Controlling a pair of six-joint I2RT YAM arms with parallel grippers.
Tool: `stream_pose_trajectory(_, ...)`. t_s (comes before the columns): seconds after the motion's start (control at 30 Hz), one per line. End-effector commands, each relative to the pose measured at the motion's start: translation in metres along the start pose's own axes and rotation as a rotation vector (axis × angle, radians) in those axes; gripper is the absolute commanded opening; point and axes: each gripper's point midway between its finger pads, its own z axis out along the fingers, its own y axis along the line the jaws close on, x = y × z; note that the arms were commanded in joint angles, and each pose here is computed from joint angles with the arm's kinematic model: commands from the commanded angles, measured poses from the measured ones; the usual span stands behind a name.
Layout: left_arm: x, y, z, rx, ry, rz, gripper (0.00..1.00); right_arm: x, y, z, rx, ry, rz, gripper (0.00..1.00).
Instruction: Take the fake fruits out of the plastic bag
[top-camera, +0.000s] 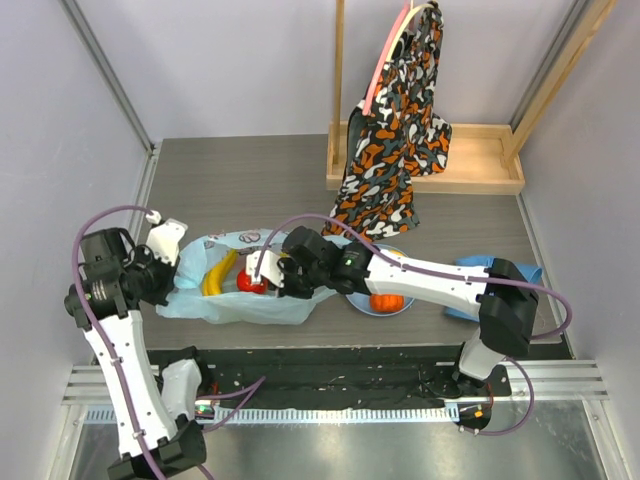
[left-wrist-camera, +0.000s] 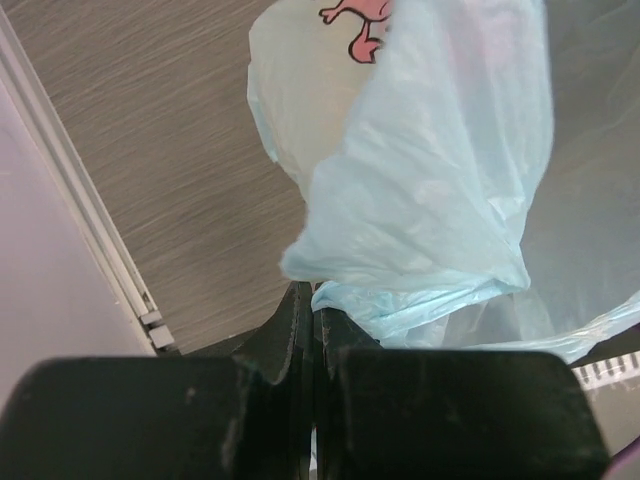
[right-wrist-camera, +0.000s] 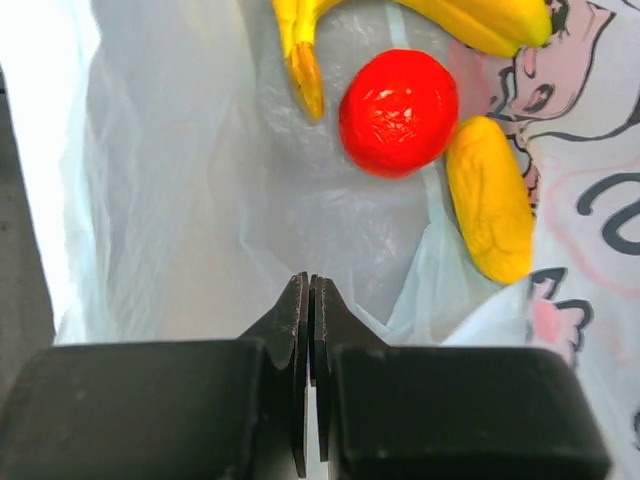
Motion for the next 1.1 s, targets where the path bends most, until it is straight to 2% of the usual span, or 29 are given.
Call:
stream_pose_trajectory(0.0,0.042,-0.026,-0.012,0.048,0.140,0.012,0.00,-0.039,-0.010,-0.018,-0.018,-0.143,0.034,0.01)
stream_pose_trajectory(0.1,0.045,-0.034,-0.010,0.082,0.131,0.008,0.00,-0.063,-0.014,-0.038,-0.045,-0.256,0.038,0.01)
stream_pose_trajectory(0.2,0.062,-0.036,-0.008,0.086,0.185,0.036,0.00,-0.075,-0.016,-0.042,-0.047,-0.294,0.036,0.01)
stream_pose_trajectory(0.23,0.072,-0.028,-0.010,0.038,0.229,0.076,0.00,-0.074,-0.016,-0.040,-0.046,-0.287,0.043,0.02)
stream_pose_trajectory(0.37,0.090,-0.018,-0.012,-0.024,0.284,0.168,0.00,-0.033,0.004,-0.007,-0.142,-0.149,0.130,0.19)
stream_pose_trajectory(0.47,0.099,0.010,0.007,-0.125,0.328,0.184,0.00,-0.012,0.010,0.010,-0.152,-0.087,0.210,0.27)
stream_pose_trajectory(0.53,0.073,0.037,0.018,-0.221,0.244,0.183,0.00,-0.001,0.013,0.019,-0.141,-0.047,0.265,0.30)
stream_pose_trajectory(0.57,0.060,0.041,0.026,-0.210,0.206,0.120,0.00,0.001,0.013,0.019,-0.138,-0.035,0.285,0.32)
stream_pose_trajectory(0.63,0.005,0.063,0.016,-0.269,0.052,0.065,0.00,0.010,0.026,0.019,-0.168,0.002,0.321,0.34)
stream_pose_trajectory(0.67,-0.014,0.071,0.025,-0.242,0.029,-0.038,0.00,0.015,0.033,0.020,-0.178,0.022,0.364,0.34)
stream_pose_trajectory(0.73,-0.061,0.078,0.027,-0.180,-0.088,-0.140,0.00,0.039,0.063,0.025,-0.240,0.095,0.383,0.35)
stream_pose_trajectory(0.77,-0.102,0.086,0.005,-0.188,-0.194,-0.159,0.00,0.046,0.075,0.026,-0.254,0.115,0.390,0.36)
stream_pose_trajectory(0.8,-0.120,0.081,0.019,-0.074,-0.210,-0.272,0.00,0.058,0.086,0.027,-0.260,0.140,0.396,0.38)
stream_pose_trajectory(0.87,-0.160,0.073,0.001,0.025,-0.303,-0.289,0.00,0.040,0.082,0.030,-0.210,0.057,0.358,0.42)
stream_pose_trajectory(0.9,-0.164,0.057,0.004,0.147,-0.286,-0.318,0.00,0.038,0.080,0.031,-0.184,0.037,0.335,0.44)
stream_pose_trajectory(0.97,-0.161,0.039,-0.001,0.237,-0.256,-0.305,0.00,0.027,0.075,0.031,-0.151,0.002,0.277,0.45)
stream_pose_trajectory(1.0,-0.143,0.020,-0.008,0.298,-0.198,-0.268,0.00,0.018,0.069,0.030,-0.145,-0.015,0.233,0.45)
stream_pose_trajectory(1.07,-0.114,0.007,-0.010,0.291,-0.114,-0.253,0.00,0.022,0.058,0.035,-0.098,0.015,0.191,0.45)
